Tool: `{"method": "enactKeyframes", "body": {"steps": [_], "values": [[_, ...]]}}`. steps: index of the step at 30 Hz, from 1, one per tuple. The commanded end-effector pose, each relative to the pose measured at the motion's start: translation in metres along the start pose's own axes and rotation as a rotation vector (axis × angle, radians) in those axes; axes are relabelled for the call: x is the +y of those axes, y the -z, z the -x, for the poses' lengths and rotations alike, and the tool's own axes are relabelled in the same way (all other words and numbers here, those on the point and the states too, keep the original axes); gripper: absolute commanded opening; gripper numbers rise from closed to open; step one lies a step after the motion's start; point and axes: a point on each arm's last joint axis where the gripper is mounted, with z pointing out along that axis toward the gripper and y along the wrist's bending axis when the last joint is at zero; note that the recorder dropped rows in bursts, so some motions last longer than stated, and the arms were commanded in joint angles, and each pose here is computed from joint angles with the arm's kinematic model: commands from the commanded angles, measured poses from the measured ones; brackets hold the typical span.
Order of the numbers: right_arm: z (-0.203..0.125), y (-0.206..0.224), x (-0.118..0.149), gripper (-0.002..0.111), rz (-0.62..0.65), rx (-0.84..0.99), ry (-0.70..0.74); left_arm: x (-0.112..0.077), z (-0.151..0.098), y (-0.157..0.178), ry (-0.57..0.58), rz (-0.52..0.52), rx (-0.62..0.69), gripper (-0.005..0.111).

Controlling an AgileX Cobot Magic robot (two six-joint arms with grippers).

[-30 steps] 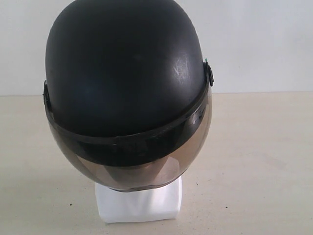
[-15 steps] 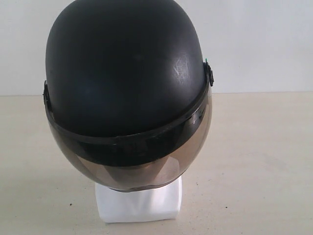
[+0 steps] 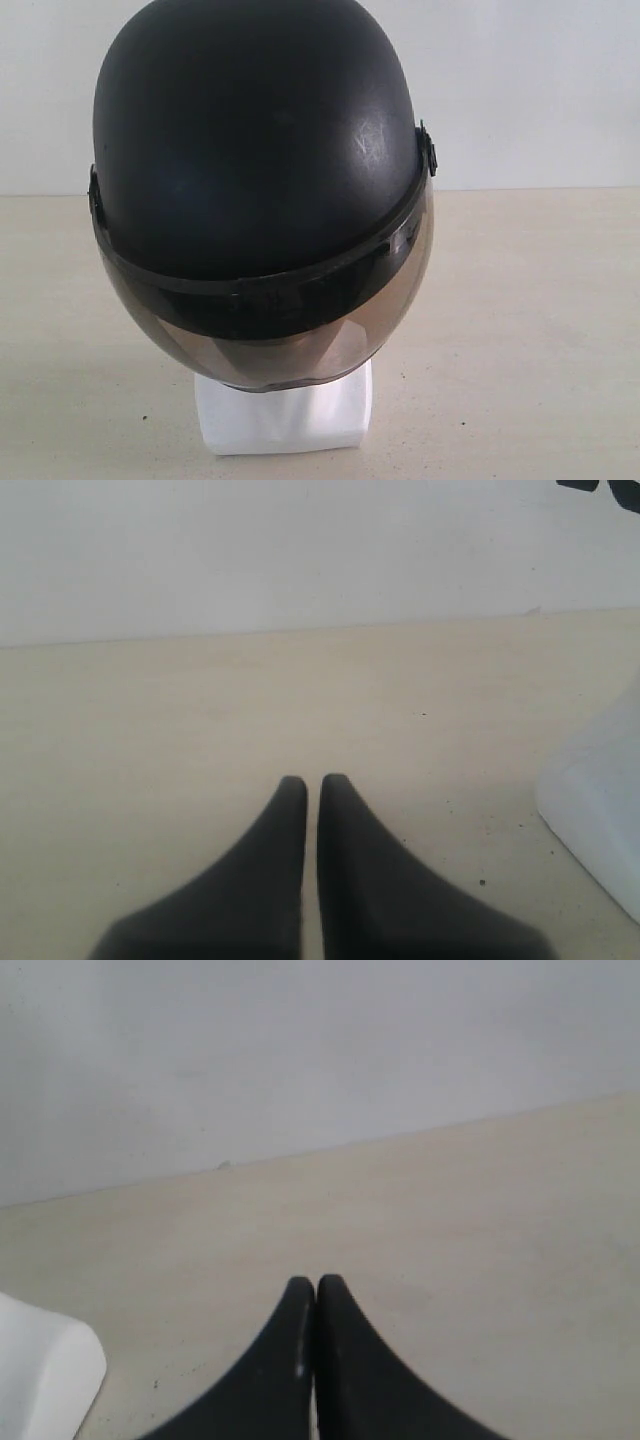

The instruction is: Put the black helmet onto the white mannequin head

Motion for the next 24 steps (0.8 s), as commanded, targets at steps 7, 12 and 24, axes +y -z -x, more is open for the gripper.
{"method": "enactKeyframes", "body": {"steps": [7,12,24], "values": [[-0.012,0.002,-0.007,0.0,-0.08,0.134,0.005,0.0,0.0,0.0,0.002,0.003,-0.003,0.004],[-0.012,0.002,-0.01,0.0,-0.102,0.141,0.134,0.0,0.0,0.0,0.002,0.003,-0.003,0.004],[-0.013,0.002,-0.01,0.0,-0.096,0.15,0.223,0.0,0.0,0.0,0.002,0.003,-0.003,0.004]]}}
